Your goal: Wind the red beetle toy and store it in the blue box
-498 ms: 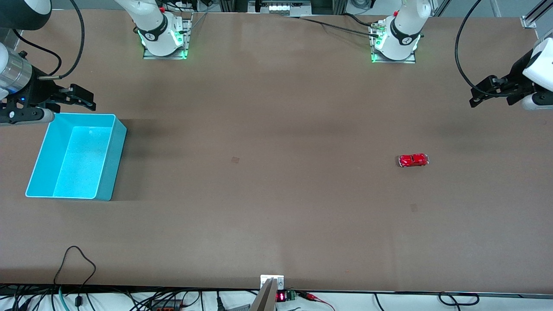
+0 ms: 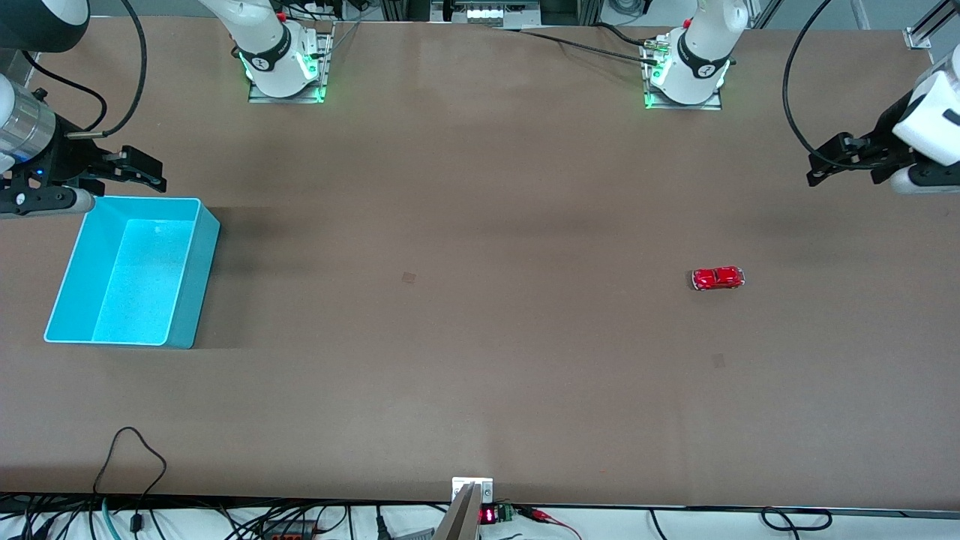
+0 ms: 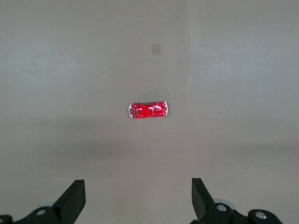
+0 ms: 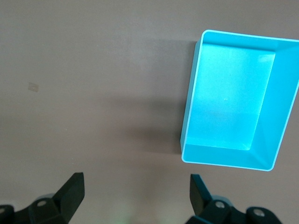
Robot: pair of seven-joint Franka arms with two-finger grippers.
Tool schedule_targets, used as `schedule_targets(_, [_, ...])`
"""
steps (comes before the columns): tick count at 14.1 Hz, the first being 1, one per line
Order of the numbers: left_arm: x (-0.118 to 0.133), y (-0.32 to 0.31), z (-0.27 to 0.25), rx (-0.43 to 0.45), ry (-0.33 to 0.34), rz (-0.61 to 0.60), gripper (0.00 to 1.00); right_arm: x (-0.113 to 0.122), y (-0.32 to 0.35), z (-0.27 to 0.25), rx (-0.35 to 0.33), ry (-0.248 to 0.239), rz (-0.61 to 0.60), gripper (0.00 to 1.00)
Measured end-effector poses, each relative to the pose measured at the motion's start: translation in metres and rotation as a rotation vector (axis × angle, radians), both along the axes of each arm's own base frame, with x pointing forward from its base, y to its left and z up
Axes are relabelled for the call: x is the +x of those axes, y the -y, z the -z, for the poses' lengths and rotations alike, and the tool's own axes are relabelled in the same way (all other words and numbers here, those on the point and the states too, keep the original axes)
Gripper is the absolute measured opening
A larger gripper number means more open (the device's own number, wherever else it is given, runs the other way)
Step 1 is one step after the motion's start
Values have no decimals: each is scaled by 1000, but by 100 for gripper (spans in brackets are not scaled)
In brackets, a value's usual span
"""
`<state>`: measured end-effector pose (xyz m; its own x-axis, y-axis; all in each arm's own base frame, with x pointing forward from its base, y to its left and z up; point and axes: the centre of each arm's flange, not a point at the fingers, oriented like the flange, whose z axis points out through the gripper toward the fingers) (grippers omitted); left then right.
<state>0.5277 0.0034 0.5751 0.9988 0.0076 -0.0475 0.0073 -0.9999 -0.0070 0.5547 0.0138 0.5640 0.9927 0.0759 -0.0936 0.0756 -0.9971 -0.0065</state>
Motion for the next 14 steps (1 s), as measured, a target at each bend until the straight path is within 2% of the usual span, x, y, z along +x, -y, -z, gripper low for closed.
schedule_targets(3, [16, -1, 48, -14, -82, 90, 100, 0, 0, 0, 0, 0, 0, 100])
schedule_targets(5, [31, 0, 80, -28, -108, 174, 100, 0, 0, 0, 0, 0, 0, 100])
schedule_targets(8, [50, 0, 134, -52, -90, 401, 100, 0, 0, 0, 0, 0, 0, 100])
schedule_targets(11, [52, -5, 190, -68, -106, 660, 100, 0, 0, 0, 0, 0, 0, 100])
schedule_targets(14, [56, -10, 221, -76, -107, 893, 100, 0, 0, 0, 1, 0, 1, 100])
